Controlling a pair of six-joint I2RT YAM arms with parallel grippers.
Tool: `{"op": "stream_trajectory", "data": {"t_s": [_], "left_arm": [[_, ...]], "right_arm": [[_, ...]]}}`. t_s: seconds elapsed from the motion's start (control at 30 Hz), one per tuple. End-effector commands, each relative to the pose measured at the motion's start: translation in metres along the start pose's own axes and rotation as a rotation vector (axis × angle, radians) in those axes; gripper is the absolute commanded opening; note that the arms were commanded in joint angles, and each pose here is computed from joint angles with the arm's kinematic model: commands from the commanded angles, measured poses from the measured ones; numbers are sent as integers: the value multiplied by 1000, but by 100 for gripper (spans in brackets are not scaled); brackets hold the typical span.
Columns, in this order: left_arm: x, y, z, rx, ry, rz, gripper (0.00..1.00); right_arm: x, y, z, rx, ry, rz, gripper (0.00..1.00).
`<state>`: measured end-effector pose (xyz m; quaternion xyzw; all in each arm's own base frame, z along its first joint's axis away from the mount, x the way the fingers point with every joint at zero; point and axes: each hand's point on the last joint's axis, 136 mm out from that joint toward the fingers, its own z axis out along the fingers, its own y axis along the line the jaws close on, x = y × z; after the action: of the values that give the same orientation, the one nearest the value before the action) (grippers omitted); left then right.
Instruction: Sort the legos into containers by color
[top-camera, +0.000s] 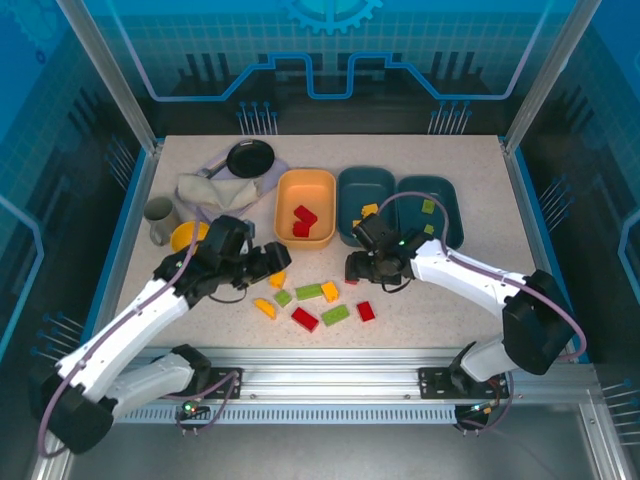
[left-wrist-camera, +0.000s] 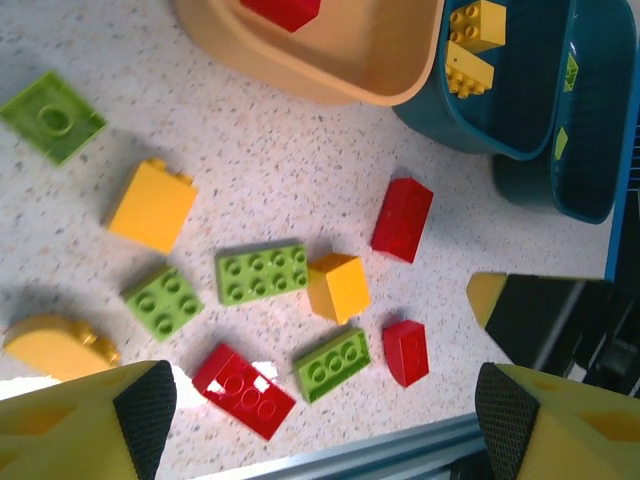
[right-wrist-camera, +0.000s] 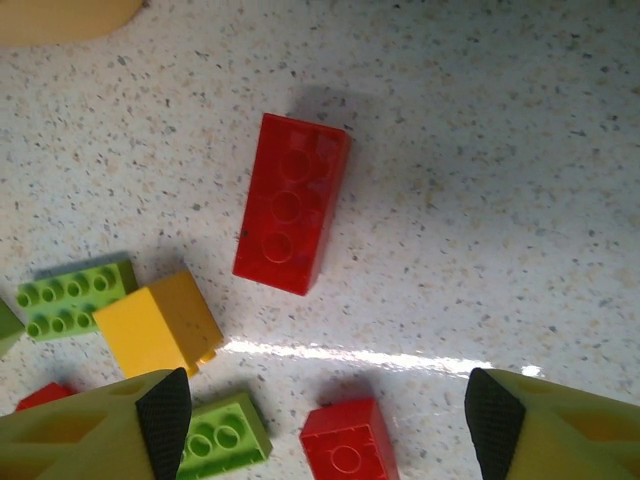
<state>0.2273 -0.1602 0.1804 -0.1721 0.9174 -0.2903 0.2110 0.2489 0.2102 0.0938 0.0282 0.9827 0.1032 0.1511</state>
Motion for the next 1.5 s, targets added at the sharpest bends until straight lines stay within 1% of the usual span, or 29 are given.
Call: {"op": "stream_trajectory", "data": {"t_s": [0.0,0.07,0.2,0.33,0.47,0.57,0.7,0.8,0.9,1.1,1.23,1.47], "left_arm": [[11,26,-9,-70,-5,-66,82],[17,41,-13,-118,-5,-85,82],[22,53,-20,-146,-13,-94,82],[22,62,-30,-183,-39,-85,82],[21,63,-31,-191,-42,-81,82],[22,61,-32,-182,-38,-79,82],[22,60,-33,-175,-36,-72,82],[22,59,-33,-170,-35,-71,82],[23,58,-32,-163,-34,-73,82],[22,54,-29,-146,-31,-78,82],[23,54,-27,-144,-26,-83,82],[23,54,-27,-141,-27,-92,82]], "right_arm": [[-4,18,-5,-18,-27,-20,74],[6,21,-4,-1,-4,-67,73],[25,34,-7,11,7,-222,73],[40,62,-9,-21,16,-397,72],[53,86,1,-6,69,-499,71],[62,84,5,41,102,-530,75],[82,69,10,94,155,-601,81],[95,58,14,105,198,-623,84],[101,58,19,89,220,-636,85],[107,54,38,120,278,-616,86],[110,58,47,94,289,-599,86],[110,50,60,134,319,-571,87]]}}
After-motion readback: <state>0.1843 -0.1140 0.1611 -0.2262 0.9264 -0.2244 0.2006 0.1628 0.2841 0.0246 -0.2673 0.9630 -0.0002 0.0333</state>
